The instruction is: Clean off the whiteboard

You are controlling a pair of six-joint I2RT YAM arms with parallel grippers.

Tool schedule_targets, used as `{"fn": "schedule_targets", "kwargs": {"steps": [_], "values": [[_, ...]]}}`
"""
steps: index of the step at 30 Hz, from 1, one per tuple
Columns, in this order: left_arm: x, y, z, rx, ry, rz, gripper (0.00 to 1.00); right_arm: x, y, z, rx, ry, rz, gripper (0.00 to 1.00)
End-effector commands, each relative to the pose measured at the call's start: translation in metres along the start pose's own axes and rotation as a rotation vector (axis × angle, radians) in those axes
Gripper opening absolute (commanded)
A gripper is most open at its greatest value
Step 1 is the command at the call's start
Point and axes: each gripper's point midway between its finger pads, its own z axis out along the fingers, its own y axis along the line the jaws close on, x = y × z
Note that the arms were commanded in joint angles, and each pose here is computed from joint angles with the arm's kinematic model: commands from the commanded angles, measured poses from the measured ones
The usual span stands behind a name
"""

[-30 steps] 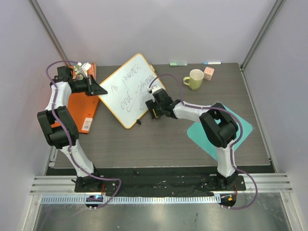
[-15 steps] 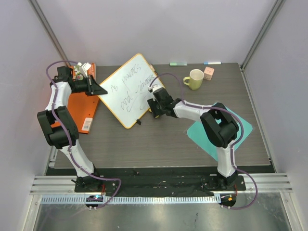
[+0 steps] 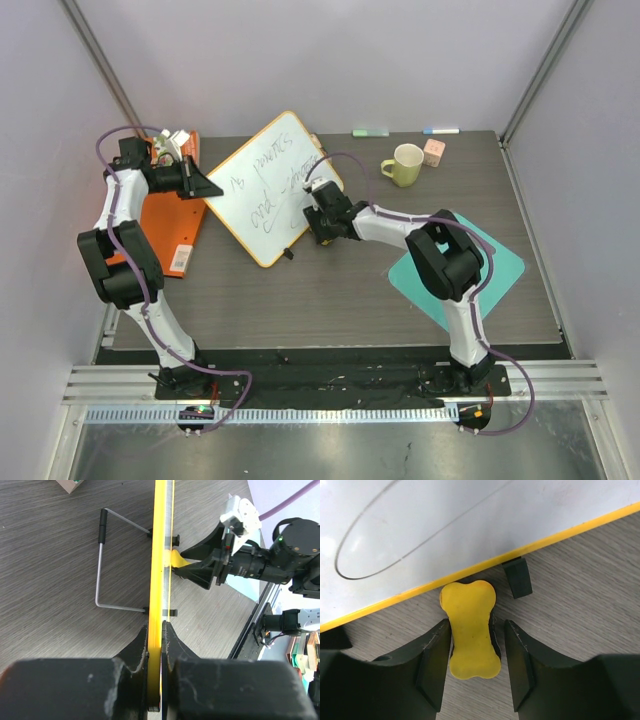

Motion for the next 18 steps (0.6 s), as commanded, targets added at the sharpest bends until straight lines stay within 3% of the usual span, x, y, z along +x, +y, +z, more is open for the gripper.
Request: {"fn": "schedule_targets", "kwargs": {"steps": [1, 5, 9, 14, 18], "values": [[0.011, 0.061, -0.001, -0.262, 0.098, 0.191, 0.00, -0.013, 0.003, -0.001, 0.013, -0.008, 0.014, 0.47], [0.009, 0.061, -0.001, -0.263, 0.096, 0.194, 0.00, -0.013, -0.004, 0.002, 0.066, 0.008, 0.027, 0.36], [0.009, 0.061, -0.002, -0.266, 0.098, 0.191, 0.00, -0.010, -0.009, -0.002, 0.107, 0.023, 0.030, 0.12], [0.010, 0.062, -0.002, -0.266, 0.104, 0.184, 0.00, -0.028, -0.008, -0.029, 0.096, -0.052, 0.052, 0.07], [0.011, 0.060, -0.001, -0.258, 0.103, 0.181, 0.00, -0.067, 0.009, -0.058, -0.010, -0.206, 0.081, 0.04]]}}
